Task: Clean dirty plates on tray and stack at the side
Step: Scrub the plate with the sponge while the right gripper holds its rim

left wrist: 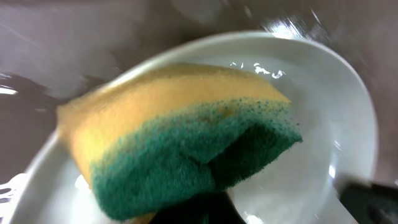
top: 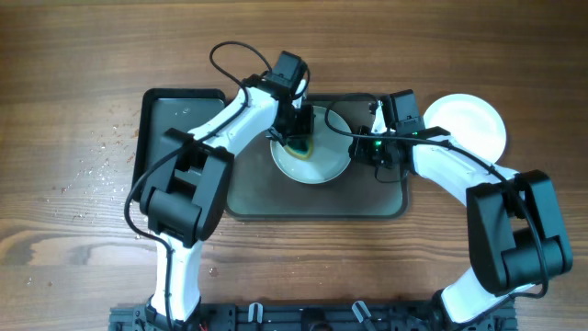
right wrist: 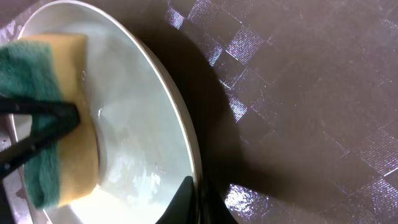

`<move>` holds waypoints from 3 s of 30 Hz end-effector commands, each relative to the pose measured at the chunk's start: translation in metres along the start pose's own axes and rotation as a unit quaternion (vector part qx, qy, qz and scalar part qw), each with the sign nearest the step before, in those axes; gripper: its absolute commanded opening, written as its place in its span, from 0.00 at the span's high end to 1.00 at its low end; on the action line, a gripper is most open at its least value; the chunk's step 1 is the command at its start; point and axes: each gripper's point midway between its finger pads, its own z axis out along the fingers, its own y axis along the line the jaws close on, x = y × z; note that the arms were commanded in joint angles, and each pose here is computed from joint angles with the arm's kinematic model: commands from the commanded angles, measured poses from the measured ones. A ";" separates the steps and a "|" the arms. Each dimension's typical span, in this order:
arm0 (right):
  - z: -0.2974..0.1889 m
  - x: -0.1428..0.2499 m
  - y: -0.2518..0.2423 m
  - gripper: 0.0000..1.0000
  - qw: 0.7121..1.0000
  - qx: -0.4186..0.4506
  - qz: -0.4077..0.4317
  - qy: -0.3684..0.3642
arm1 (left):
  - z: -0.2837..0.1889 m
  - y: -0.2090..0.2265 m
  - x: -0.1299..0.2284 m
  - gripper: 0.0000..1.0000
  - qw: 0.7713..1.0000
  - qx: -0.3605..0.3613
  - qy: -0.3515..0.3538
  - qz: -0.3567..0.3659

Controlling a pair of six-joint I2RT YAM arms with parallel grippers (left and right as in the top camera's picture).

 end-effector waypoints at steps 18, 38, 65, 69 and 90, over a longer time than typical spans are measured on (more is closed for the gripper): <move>0.007 0.008 0.007 0.96 1.000 -0.016 -0.001 0.016 | -0.086 -0.003 -0.002 0.96 0.998 0.001 -0.069 -0.008; 0.007 0.008 0.007 0.96 1.000 -0.016 -0.003 0.016 | 0.005 0.006 0.020 0.96 0.993 -0.098 -0.032 -0.054; 0.006 0.010 0.010 0.96 0.999 -0.026 -0.003 0.022 | -0.065 -0.038 0.000 0.96 0.987 -0.072 -0.144 0.002; 0.006 0.010 0.011 0.96 0.999 -0.026 -0.004 0.022 | -0.045 -0.016 -0.001 0.95 0.983 -0.119 -0.138 -0.005; 0.006 0.010 0.011 0.96 0.999 -0.027 -0.003 0.021 | -0.067 -0.046 -0.010 0.96 0.993 0.033 -0.114 0.019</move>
